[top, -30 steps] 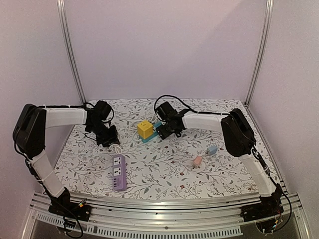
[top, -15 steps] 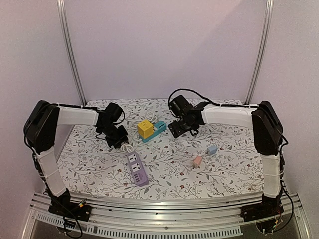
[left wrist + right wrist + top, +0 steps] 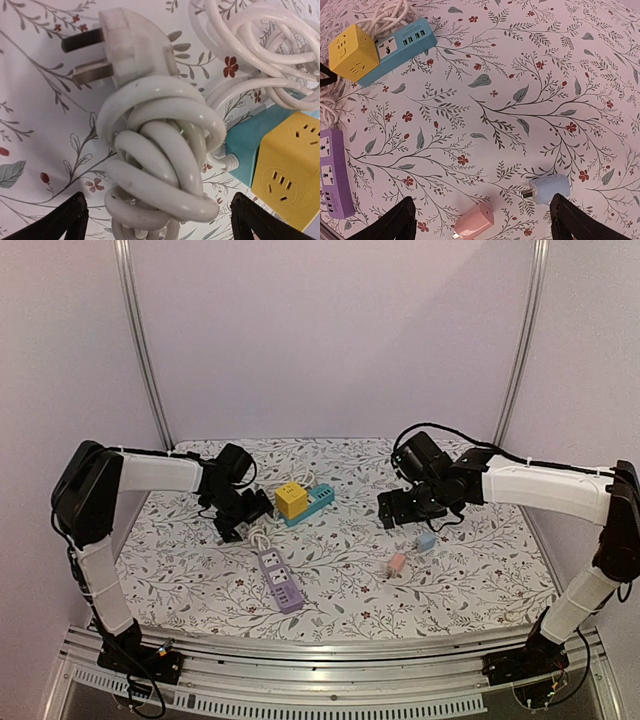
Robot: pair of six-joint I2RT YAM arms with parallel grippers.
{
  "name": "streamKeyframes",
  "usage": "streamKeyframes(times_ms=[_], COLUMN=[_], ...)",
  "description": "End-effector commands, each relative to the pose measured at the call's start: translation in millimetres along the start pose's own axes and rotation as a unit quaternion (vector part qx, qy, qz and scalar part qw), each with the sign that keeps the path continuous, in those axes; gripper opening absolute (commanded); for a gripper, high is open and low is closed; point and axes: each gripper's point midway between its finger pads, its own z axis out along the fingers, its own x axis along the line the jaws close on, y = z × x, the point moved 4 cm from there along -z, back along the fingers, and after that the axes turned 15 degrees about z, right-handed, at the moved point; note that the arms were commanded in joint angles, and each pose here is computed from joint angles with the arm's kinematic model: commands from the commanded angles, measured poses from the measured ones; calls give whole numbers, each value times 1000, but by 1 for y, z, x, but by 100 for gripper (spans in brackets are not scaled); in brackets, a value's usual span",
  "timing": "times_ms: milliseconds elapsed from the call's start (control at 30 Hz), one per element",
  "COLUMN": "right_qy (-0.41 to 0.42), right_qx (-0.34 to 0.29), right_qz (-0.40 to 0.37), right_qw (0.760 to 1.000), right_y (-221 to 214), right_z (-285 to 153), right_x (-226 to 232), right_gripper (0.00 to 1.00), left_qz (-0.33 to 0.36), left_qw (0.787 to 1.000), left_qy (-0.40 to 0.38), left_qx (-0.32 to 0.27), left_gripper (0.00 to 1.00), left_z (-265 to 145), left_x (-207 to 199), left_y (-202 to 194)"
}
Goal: Insert the plug
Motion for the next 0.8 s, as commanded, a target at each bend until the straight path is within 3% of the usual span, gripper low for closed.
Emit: streamKeyframes(times_ms=[0,133,267,467,567,667,733,767], right_qy=[2,5,7,35,63,35,30,33], right_qx=[16,16,25,-1,39,86,93,80], right_qz=[60,89,102,136,172,258,299,320], right_qw=[998,996,994,990,982,962,949,943], right_y=[-10,-12,-4,22,24,19,9,10], right_z=[-22,-33,-43,-61,-54,-36,-30,-36], right_x=[-12,-19,-16,-3,-9,-38,-53,-59], right_gripper=[92,95,98,99,99,99,99,99], left_qz=[49,103,224,390,472,529,539,527], left_qw=[998,990,964,903,854,805,794,801], left_qy=[18,40,81,79,89,104,92,83], left_qx=[-42,-85,-120,-164,-199,-247,-265,-272], left_gripper=[99,99,100,100,100,99,100,99], left_z=[-39,-74,-114,-148,-158,-168,-169,-167], left_x=[-12,-12,-32,-85,-113,-135,-145,-146], left_y=[13,22,21,-15,-41,-62,-71,-72])
